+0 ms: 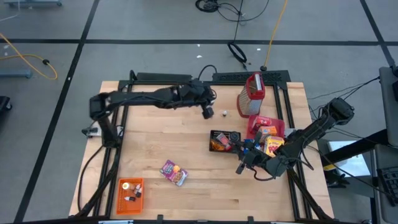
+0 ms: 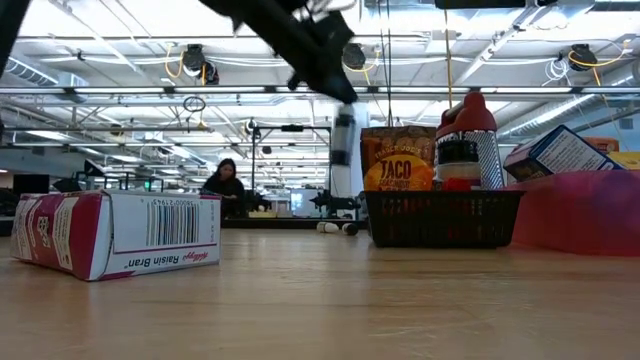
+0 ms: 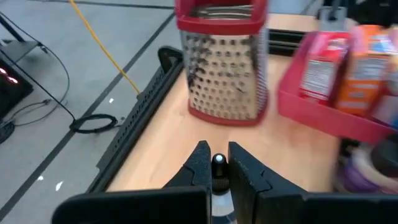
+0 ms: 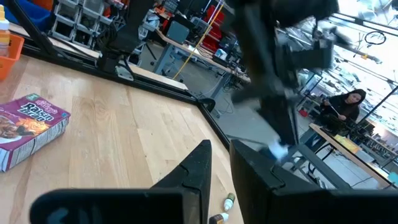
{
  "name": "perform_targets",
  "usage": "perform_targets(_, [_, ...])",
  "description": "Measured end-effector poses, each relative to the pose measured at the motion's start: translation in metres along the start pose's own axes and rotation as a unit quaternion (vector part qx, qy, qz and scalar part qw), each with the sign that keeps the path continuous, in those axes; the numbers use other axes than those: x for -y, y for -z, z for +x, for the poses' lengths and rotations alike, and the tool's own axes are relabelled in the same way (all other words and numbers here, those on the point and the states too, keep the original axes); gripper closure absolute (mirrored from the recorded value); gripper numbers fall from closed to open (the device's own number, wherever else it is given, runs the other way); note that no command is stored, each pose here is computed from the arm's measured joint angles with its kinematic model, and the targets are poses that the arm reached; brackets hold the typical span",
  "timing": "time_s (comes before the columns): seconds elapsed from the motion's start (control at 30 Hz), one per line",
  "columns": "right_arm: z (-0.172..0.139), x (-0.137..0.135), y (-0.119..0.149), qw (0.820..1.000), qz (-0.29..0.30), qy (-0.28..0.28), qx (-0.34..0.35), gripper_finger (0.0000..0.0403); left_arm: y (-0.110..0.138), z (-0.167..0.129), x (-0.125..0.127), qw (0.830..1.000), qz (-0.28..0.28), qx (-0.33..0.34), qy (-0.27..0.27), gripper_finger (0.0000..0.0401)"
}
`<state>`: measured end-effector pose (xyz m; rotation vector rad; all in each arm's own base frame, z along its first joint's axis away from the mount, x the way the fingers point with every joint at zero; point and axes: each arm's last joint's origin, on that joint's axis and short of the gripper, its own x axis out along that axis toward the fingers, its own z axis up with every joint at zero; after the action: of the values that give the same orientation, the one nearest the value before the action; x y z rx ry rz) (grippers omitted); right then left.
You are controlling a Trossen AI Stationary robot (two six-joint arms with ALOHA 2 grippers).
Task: Pick & Place Kitchen Items
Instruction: Put the large blue food coloring bottle into the orange bin
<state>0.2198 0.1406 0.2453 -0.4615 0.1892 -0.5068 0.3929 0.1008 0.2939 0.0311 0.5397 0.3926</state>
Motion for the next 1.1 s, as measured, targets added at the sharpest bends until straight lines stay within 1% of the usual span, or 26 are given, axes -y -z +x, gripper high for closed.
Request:
perform_targets(0.2, [0.000, 0.000, 0.000, 1.000, 0.002, 0.000, 0.000, 0.0348, -0.007, -0.061, 0.023, 0.998, 0.010, -0.052, 0.034, 0.0387])
perform_targets(0.33, [0.000, 0.000, 0.000, 1.000, 0.002, 0.000, 0.000, 0.0348, -0.006, -0.102, 0.044, 0.996, 0.012, -0.076, 0.039, 0.0387])
perform_targets(0.5, [0.000, 0.000, 0.000, 1.000, 0.012, 0.000, 0.000, 0.0348, -0.002, -0.151, 0.074, 0.995, 0.004, -0.084, 0.057, 0.0387])
perform_targets(0.63, [0.000, 0.000, 0.000, 1.000, 0.016, -0.001, 0.000, 0.0348, 0.007, -0.188, 0.099, 0.994, -0.006, -0.085, 0.065, 0.0387])
perform_targets(0.8, [-0.001, 0.000, 0.000, 1.000, 0.016, -0.002, 0.001, 0.0348, 0.025, -0.227, 0.130, 0.994, -0.020, -0.090, 0.062, 0.0387])
perform_targets(0.9, [-0.001, 0.000, 0.000, 1.000, 0.024, -0.002, 0.000, 0.0348, 0.040, -0.249, 0.148, 0.993, -0.028, -0.099, 0.064, 0.0387])
perform_targets(1.0, [-0.001, -0.001, 0.000, 0.999, 0.032, -0.002, 0.000, 0.0348, 0.053, -0.269, 0.166, 0.993, -0.051, -0.080, 0.071, 0.0387])
perform_targets(1.1, [-0.001, -0.001, 0.000, 0.999, 0.032, -0.002, 0.000, 0.0348, 0.073, -0.288, 0.182, 0.993, -0.062, -0.067, 0.081, 0.0387])
